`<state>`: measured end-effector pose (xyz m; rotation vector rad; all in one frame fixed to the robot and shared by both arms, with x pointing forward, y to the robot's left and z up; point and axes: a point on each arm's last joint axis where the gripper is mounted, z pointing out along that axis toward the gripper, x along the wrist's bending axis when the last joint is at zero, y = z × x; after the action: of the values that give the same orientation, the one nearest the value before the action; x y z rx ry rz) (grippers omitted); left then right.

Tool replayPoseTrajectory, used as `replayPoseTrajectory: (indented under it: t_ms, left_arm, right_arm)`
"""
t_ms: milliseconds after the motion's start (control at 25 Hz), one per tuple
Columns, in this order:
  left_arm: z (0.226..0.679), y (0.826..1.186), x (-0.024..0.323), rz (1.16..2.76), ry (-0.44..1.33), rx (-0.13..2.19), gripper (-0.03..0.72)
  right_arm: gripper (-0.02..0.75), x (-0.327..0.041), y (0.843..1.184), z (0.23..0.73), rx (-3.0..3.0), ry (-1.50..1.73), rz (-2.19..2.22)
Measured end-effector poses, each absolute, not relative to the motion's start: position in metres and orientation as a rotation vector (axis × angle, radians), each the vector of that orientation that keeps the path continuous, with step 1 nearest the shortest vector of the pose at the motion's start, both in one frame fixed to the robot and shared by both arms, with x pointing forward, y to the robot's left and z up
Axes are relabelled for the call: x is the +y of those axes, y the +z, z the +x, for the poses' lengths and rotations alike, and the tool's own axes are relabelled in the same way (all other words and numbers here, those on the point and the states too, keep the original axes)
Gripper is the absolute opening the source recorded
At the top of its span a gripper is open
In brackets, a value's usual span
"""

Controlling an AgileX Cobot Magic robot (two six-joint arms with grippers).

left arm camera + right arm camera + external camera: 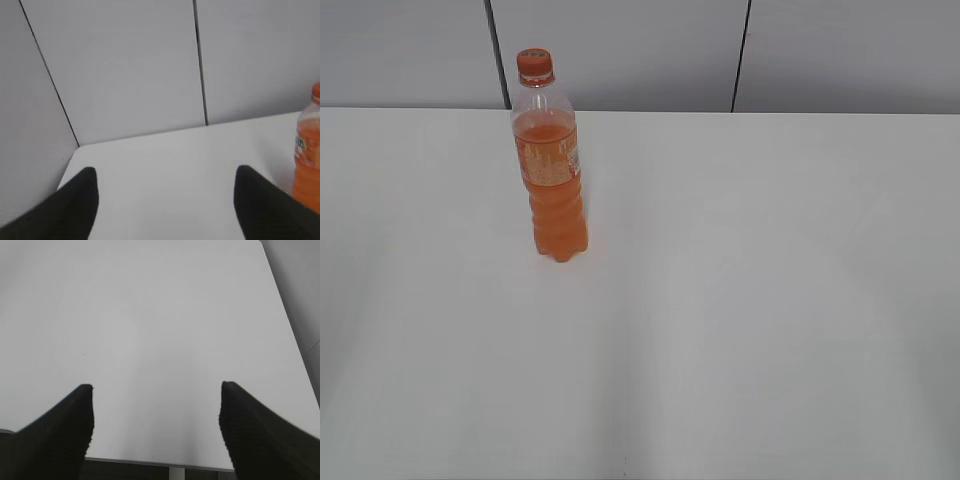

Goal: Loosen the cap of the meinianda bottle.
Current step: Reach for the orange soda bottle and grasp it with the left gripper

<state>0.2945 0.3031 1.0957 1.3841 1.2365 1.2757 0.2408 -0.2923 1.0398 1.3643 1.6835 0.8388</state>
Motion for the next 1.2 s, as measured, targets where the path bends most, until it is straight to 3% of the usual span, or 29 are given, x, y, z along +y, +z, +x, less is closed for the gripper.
replayPoseTrajectory:
  t_ms: [640,920,1200]
  left_arm:
    - [0.384,1.079,0.306,1.279,1.334,1.162,0.48]
    - [0.424,1.048,0.303,1.398,1.243,1.243,0.463]
    - [0.455,1.022,0.268,1.488,1.105,1.098,0.455]
  right_arm:
    - [0.586,-0.292,1.04,0.241,1.683,0.839,1.365]
    - [0.586,-0.292,1.04,0.241,1.683,0.839,1.365]
    - [0.586,-0.292,1.04,0.241,1.683,0.839,1.365]
